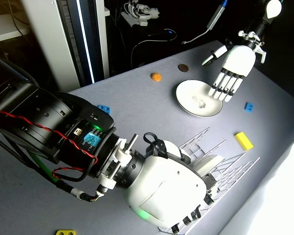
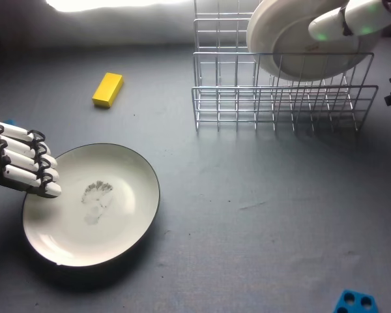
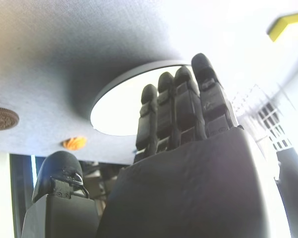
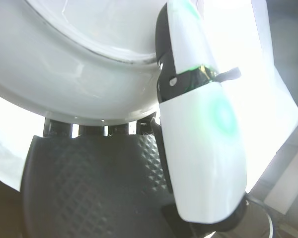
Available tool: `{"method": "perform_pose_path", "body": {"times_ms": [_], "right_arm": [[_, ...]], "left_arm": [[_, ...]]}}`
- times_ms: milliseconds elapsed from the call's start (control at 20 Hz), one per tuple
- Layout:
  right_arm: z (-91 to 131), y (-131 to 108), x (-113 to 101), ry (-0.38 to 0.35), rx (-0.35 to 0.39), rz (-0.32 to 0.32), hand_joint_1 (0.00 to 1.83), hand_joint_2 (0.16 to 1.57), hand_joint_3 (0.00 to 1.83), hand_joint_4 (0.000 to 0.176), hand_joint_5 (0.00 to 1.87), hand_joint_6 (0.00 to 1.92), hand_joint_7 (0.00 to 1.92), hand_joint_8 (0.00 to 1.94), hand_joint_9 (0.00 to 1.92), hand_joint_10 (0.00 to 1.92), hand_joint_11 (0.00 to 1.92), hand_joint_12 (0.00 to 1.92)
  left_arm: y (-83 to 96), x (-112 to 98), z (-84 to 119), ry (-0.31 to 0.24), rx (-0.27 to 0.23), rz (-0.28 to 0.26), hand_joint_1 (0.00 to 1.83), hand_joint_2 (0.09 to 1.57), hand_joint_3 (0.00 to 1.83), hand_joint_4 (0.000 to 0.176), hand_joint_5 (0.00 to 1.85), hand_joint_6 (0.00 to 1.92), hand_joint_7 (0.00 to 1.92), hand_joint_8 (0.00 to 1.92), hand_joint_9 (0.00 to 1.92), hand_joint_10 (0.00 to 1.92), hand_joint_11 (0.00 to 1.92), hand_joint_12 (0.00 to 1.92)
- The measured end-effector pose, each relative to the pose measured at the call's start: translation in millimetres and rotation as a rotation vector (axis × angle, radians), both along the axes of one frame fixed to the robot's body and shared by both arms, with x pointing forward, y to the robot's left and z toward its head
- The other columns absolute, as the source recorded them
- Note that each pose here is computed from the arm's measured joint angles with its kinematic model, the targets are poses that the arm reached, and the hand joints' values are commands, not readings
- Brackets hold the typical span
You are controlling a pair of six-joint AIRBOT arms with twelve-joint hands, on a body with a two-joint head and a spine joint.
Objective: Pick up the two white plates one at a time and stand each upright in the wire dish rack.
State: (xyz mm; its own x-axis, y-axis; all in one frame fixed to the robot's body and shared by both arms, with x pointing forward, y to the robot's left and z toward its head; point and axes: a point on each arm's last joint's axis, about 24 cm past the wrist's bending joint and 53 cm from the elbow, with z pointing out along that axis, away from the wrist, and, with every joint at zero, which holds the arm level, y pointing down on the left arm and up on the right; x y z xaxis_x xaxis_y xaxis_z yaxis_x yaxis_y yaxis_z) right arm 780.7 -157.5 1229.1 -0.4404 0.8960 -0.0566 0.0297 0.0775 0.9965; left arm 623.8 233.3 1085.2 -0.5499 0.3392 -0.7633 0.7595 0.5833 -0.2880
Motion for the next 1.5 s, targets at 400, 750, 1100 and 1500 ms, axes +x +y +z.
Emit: {"method": "perform_pose_path", "body": {"times_ms": [400, 750, 1100, 1500], "right_arm": [[-2.6, 0.0, -1.2, 0.013, -0.001, 0.001, 1.14, 1.06, 0.0, 0.0, 0.73, 0.03, 0.84, 0.0, 0.83, 0.01, 0.29, 1.2], [-6.5, 2.6, -6.2, 0.031, -0.008, 0.012, 1.09, 1.05, 0.0, 0.0, 0.62, 0.0, 0.71, 0.0, 0.7, 0.0, 0.2, 1.23], [-9.8, 2.8, -8.5, 0.044, -0.016, 0.016, 0.98, 1.07, 0.01, 0.0, 0.35, 0.0, 0.5, 0.0, 0.5, 0.0, 0.0, 1.25], [-11.5, 1.4, -9.6, 0.052, -0.02, 0.016, 0.99, 1.06, 0.0, 0.0, 0.22, 0.0, 0.37, 0.0, 0.4, 0.0, 0.0, 1.12]], "left_arm": [[0.2, 0.0, -0.2, 0.0, 0.001, 0.0, 0.0, 1.09, 0.0, 0.0, 0.19, 0.0, 0.2, 0.0, 0.16, 0.0, 0.0, 0.37], [0.3, 0.0, -0.2, 0.0, 0.002, 0.0, 0.0, 1.1, 0.0, 0.0, 0.21, 0.0, 0.21, 0.0, 0.17, 0.0, 0.0, 0.41], [1.0, 0.3, -0.1, -0.001, 0.002, 0.0, 0.0, 1.09, 0.0, 0.0, 0.2, 0.0, 0.22, 0.01, 0.18, 0.0, 0.0, 0.44], [0.8, 0.3, 0.1, 0.0, 0.001, 0.001, 0.0, 1.09, 0.0, 0.0, 0.21, 0.0, 0.22, 0.0, 0.18, 0.0, 0.0, 0.42]]}}
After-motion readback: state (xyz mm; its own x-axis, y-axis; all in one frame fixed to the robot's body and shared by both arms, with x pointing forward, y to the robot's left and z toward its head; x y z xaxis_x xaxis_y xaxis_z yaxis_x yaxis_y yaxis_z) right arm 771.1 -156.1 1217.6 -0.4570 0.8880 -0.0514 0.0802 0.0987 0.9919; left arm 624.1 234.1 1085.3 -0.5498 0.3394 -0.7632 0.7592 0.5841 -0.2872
